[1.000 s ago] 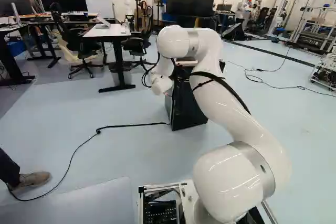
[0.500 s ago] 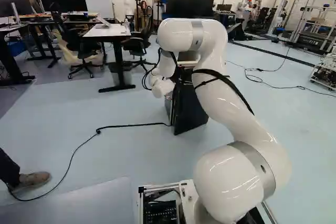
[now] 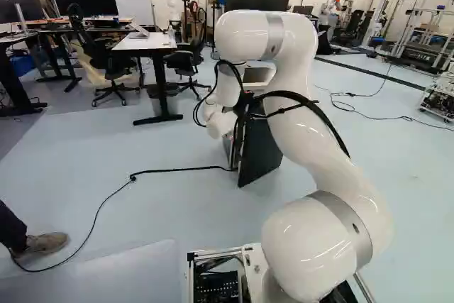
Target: Open the fridge door
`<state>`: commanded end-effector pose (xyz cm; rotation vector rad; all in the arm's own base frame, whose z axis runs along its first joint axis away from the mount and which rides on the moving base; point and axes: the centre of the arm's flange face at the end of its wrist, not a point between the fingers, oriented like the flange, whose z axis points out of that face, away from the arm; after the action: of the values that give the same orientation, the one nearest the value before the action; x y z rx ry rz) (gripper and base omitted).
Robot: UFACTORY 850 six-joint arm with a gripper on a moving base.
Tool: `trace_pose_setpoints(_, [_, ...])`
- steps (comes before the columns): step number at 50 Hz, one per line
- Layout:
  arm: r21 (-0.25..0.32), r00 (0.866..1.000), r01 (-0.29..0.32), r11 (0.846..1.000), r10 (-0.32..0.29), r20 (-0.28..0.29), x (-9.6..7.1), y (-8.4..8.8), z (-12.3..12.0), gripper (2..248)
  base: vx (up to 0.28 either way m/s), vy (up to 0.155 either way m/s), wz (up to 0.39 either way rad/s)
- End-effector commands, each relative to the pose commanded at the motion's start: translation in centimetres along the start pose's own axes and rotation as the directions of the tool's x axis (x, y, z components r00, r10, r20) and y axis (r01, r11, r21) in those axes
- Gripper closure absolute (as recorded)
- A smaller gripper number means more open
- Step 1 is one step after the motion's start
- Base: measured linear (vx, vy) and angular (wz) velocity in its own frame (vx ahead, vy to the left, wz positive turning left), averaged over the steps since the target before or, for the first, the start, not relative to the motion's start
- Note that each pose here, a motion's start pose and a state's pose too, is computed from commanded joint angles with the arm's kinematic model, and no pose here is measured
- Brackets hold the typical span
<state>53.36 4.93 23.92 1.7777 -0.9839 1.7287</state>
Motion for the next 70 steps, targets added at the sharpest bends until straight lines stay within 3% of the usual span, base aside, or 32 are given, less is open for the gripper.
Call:
trace_pose_setpoints(34, [-0.080,0.997,0.075,0.994,-0.076,-0.010,1.8,6.8,-3.8,3,0.000,0.000,0.000])
trace_pose_setpoints(52, [-0.118,0.994,0.107,0.987,-0.108,0.000,2.6,10.3,-4.4,3,0.000,0.000,0.000])
trace_pose_setpoints(70, [-0.192,0.992,0.127,0.973,-0.127,0.013,3.3,13.7,-4.4,3,0.000,0.000,0.000])
